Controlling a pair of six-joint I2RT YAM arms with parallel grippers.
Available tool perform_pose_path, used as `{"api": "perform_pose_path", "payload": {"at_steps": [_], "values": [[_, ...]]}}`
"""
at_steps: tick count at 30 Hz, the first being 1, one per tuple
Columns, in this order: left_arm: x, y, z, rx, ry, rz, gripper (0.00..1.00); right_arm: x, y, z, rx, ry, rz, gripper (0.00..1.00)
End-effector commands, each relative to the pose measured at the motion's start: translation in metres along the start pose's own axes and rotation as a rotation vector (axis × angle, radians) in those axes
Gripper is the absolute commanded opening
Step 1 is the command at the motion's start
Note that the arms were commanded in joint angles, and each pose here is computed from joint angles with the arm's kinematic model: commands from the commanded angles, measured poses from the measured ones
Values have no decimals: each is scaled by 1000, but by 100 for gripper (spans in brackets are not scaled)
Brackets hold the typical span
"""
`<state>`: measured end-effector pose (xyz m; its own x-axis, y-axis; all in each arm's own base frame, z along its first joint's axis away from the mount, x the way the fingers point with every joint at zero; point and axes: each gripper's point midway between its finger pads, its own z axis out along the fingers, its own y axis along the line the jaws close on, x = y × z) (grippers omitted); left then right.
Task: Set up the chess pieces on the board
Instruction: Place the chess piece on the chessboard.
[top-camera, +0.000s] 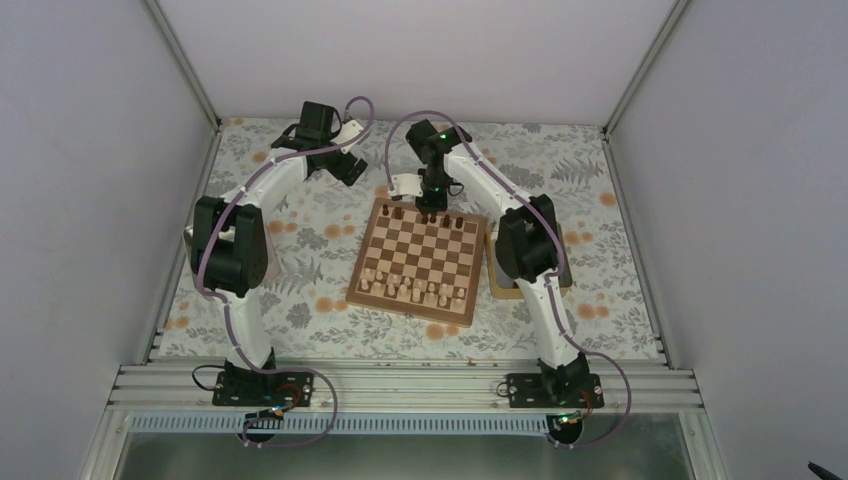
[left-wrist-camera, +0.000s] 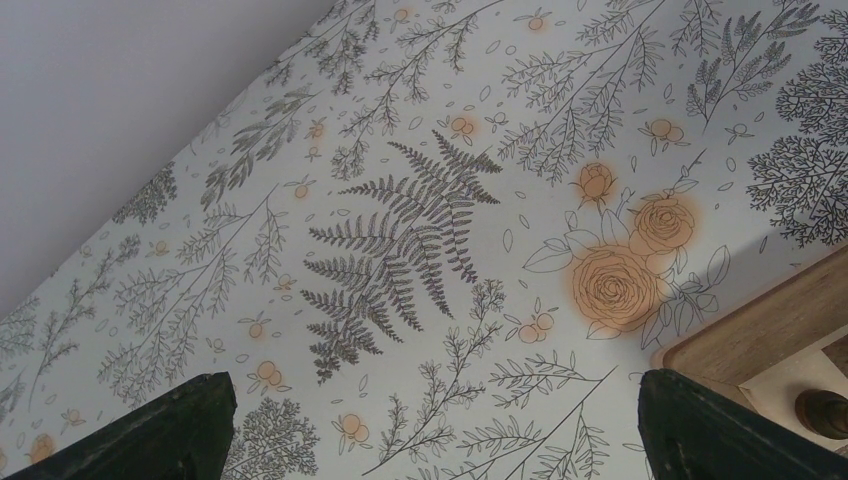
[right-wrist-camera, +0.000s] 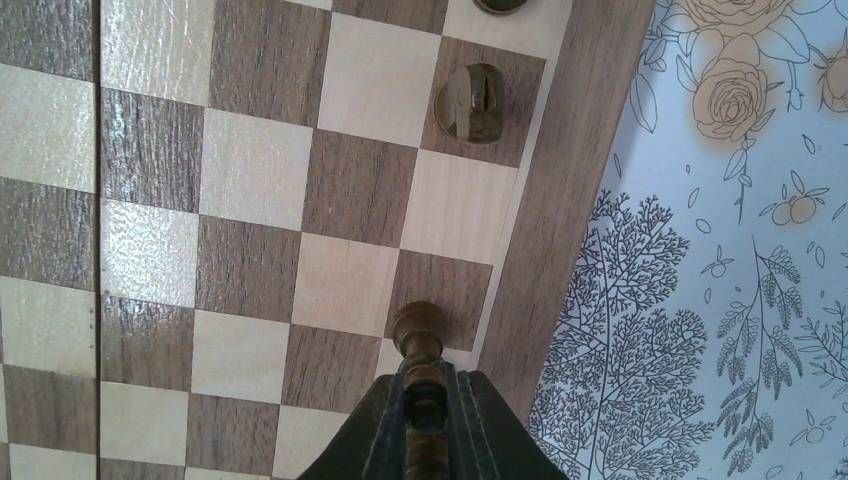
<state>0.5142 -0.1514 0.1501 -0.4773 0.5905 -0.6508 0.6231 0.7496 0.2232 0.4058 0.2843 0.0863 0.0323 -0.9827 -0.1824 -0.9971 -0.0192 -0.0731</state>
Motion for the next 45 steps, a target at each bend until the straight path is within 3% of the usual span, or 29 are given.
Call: {"api": "perform_pose_path", "payload": {"at_steps": [1, 16, 45], "values": [[-13, -3, -11, 8, -34, 13, 100, -4, 4, 7, -23, -3, -16, 11], [-14, -2, -11, 6, -35, 13, 100, -13, -4, -10, 21, -39, -28, 5], [-11, -4, -9, 11, -27, 13, 100, -19, -5, 3, 5, -63, -36, 7]]}}
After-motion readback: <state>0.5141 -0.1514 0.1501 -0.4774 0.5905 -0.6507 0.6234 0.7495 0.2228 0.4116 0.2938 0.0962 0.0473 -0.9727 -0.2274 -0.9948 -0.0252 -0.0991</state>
